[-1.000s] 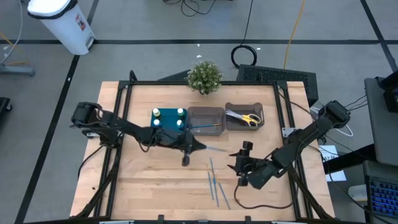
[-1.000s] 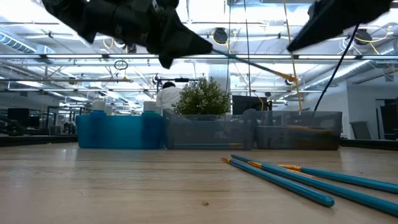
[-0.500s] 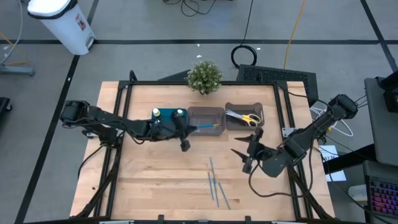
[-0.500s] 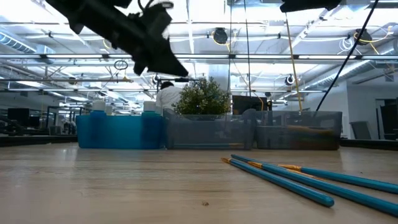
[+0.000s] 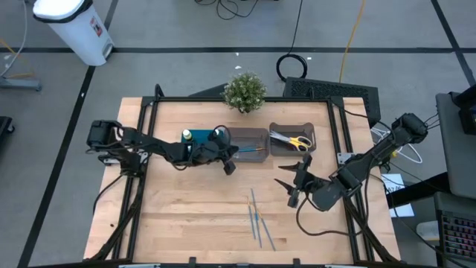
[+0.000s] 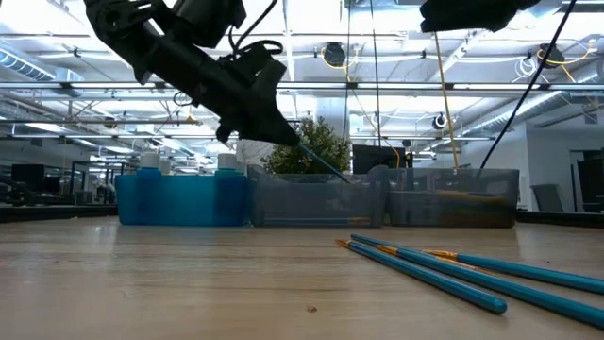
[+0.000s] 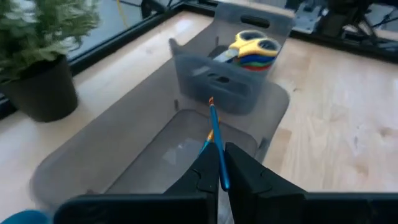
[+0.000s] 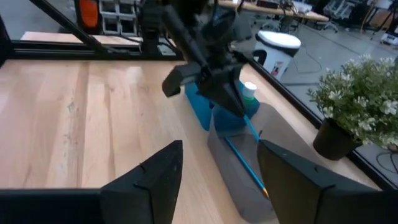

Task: Pick & Place Paint Supplies
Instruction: Put the paint brush into the left black bin

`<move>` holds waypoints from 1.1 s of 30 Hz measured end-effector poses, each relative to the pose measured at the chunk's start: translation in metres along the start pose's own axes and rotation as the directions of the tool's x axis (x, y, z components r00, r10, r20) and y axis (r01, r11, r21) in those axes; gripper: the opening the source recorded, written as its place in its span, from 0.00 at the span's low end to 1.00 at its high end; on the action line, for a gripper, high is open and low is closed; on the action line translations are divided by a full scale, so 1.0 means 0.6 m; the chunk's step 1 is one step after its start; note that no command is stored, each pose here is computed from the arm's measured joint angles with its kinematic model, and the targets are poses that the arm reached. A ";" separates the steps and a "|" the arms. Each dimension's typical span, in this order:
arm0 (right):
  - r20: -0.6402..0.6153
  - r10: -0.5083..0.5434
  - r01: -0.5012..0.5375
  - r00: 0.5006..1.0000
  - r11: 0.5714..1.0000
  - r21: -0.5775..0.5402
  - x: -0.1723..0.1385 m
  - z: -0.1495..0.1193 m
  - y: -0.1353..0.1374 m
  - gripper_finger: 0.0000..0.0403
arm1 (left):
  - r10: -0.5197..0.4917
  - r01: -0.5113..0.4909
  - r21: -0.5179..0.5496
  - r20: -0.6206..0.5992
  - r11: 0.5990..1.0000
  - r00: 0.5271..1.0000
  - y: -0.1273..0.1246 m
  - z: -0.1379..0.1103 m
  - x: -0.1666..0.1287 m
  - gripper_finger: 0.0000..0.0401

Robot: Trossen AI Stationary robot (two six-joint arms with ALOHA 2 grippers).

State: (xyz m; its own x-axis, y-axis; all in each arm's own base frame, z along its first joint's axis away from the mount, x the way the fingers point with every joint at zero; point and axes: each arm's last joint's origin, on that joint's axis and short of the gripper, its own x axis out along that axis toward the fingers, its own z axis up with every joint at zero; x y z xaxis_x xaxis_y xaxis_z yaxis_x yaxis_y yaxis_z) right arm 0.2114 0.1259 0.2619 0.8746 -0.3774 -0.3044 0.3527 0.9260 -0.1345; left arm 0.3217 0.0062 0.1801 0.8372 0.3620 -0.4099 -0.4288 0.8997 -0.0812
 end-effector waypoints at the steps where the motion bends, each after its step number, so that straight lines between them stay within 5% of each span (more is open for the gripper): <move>1: 0.008 0.003 -0.003 1.000 1.000 -0.003 0.001 0.001 0.001 0.49 | -0.012 0.012 -0.003 -0.001 1.000 1.000 0.001 -0.001 0.003 0.05; 12: 0.078 0.023 -0.023 0.997 1.000 -0.002 0.003 0.004 0.005 0.49 | -0.028 0.027 -0.023 -0.023 0.999 0.999 0.004 -0.011 0.015 0.03; 20: 0.079 0.024 -0.024 0.997 1.000 0.000 0.003 0.004 0.005 0.48 | -0.028 0.028 -0.027 -0.006 0.999 1.000 0.001 -0.024 0.031 0.16; 33: 0.078 0.025 -0.025 0.997 1.000 0.000 0.003 0.004 0.005 0.49 | -0.037 0.038 -0.040 0.028 0.998 0.999 0.000 -0.018 0.031 0.18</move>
State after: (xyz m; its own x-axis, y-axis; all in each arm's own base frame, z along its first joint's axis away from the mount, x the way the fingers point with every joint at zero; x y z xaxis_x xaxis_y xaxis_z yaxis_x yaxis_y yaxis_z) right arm 0.2147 0.1282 0.2632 0.9065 -0.3523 -0.2329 0.3307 0.9351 -0.1274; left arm 0.3338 0.0101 0.1627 0.8615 0.3351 -0.3814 -0.4099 0.9023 -0.1332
